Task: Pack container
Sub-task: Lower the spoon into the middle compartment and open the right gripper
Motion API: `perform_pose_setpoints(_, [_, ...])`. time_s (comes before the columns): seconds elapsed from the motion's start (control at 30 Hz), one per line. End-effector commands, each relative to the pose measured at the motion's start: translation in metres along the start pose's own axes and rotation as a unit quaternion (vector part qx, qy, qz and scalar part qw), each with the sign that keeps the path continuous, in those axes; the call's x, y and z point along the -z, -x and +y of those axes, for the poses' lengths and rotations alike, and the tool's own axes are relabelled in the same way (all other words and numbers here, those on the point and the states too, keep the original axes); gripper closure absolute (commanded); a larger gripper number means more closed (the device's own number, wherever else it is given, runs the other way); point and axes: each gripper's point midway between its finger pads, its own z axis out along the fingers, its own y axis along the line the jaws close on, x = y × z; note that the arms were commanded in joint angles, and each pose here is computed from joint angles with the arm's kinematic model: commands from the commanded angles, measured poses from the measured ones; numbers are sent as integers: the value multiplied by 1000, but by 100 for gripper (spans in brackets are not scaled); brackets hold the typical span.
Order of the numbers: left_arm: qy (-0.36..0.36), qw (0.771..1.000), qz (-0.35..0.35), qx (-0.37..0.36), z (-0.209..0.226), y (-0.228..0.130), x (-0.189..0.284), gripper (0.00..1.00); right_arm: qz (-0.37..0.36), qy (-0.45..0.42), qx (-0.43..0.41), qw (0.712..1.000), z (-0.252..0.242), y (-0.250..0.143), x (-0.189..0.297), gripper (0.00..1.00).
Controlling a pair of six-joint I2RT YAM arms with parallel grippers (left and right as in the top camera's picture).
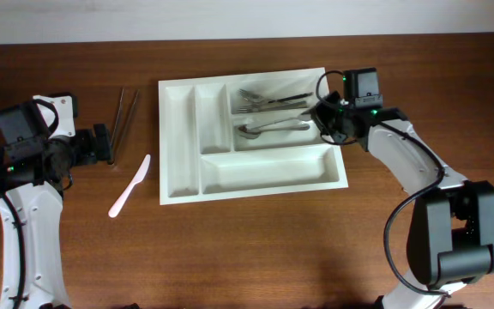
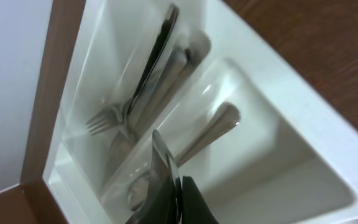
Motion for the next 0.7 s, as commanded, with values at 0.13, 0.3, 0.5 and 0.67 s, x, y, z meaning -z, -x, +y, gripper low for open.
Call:
perform_pose_setpoints(0.13, [-3, 1000, -10, -7, 0, 8, 3, 1, 22, 46, -7, 999, 18, -3, 2, 69])
perform_pose_setpoints(0.3, [-3, 1000, -10, -7, 0, 8, 3, 1, -4, 92, 13, 996, 38, 21, 36, 70])
perform_pose_setpoints(0.5, [-3, 1000, -10, -7, 0, 8, 3, 1, -77, 93, 64, 991, 12, 80, 107, 71])
perform_pose_setpoints(0.67, [-3, 1000, -10, -7, 0, 8, 3, 1, -102, 12, 28, 994, -73, 121, 153, 71])
